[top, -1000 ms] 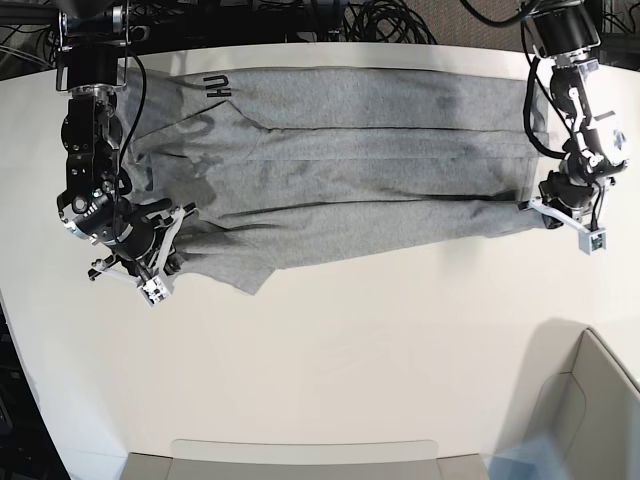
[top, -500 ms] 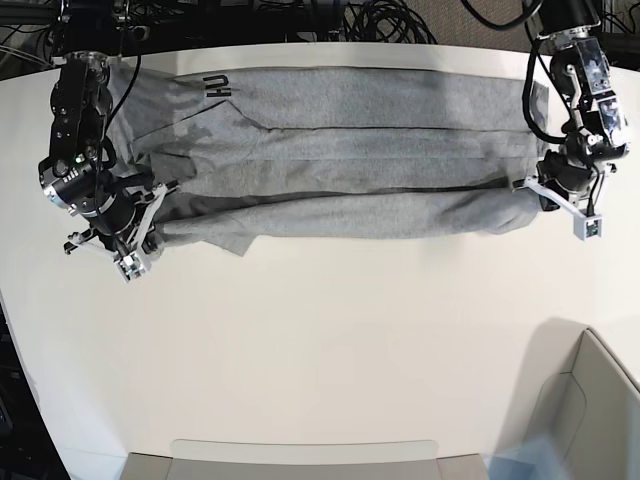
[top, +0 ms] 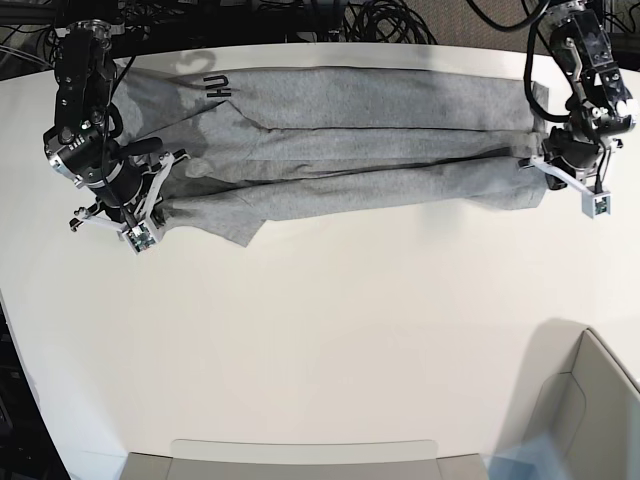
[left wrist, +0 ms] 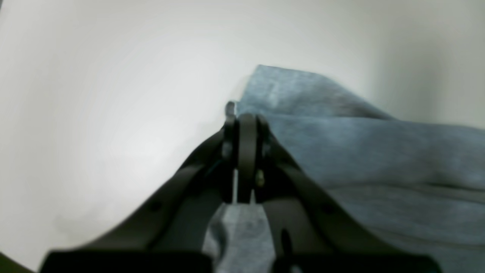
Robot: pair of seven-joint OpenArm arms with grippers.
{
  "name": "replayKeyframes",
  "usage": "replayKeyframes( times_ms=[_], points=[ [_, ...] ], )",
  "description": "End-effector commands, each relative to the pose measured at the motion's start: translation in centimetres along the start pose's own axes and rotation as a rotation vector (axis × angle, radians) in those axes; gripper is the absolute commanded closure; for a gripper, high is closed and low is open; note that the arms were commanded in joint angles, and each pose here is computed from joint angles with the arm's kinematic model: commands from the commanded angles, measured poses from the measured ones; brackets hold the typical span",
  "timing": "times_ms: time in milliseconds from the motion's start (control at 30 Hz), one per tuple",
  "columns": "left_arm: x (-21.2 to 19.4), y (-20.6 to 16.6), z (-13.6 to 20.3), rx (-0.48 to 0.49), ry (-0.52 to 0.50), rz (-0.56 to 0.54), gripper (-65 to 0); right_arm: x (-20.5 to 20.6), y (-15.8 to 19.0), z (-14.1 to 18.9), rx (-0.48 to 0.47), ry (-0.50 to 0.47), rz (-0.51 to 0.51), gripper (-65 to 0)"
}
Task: Fold the T-shirt properly
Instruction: 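Lift both side edges and fold them over toward the collar edge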
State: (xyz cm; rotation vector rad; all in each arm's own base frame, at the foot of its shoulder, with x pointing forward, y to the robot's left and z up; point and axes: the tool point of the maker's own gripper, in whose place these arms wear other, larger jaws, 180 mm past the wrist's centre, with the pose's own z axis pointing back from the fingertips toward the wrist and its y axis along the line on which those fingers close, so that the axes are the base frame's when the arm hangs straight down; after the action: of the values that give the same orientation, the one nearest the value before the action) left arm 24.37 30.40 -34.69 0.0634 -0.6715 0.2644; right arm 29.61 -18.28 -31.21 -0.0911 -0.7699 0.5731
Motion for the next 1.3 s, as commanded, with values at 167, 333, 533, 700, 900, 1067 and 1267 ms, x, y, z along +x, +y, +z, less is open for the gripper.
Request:
replayKeyframes(
  times_ms=[167, 333, 533, 700, 900, 1067, 1267],
  points=[
    [0.3, 0.5, 0.9, 0.016, -0.022, -0.025, 0.0, 0.3, -1.5, 1.8, -0.048, -0.003, -0.021, 0.0],
    [-0.2, 0.6, 1.1, 0.019, -0.013, -0.034, 0.0, -0.6, -2.6, 2.7, -0.023, 0.009, -0.119, 0.0],
    [-0.3, 0.5, 1.2, 0.018, -0.012, -0.035, 0.0, -0.8, -2.4, 2.7, -0.016, 0.015, -0.121, 0.0],
    [-1.3, 0.2, 2.1, 0.019, 0.02, -0.059, 0.0, -1.0, -2.6, 2.7, -0.027, 0.023, -0.115, 0.0],
    [-1.5, 0.2, 2.3, 0.019, 0.027, -0.064, 0.0, -2.1, -1.9, 2.8, -0.012, 0.05, -0.117, 0.0],
    [-1.5, 0.3, 2.3, 0.021, 0.029, -0.066, 0.0, -3.1, -1.4, 3.4, -0.007, 0.076, -0.093, 0.0],
    [-2.0, 0.4, 2.4, 0.024, 0.043, -0.071, 0.0, -4.3, -0.8, 3.6, 0.007, 0.104, -0.096, 0.0]
  ],
)
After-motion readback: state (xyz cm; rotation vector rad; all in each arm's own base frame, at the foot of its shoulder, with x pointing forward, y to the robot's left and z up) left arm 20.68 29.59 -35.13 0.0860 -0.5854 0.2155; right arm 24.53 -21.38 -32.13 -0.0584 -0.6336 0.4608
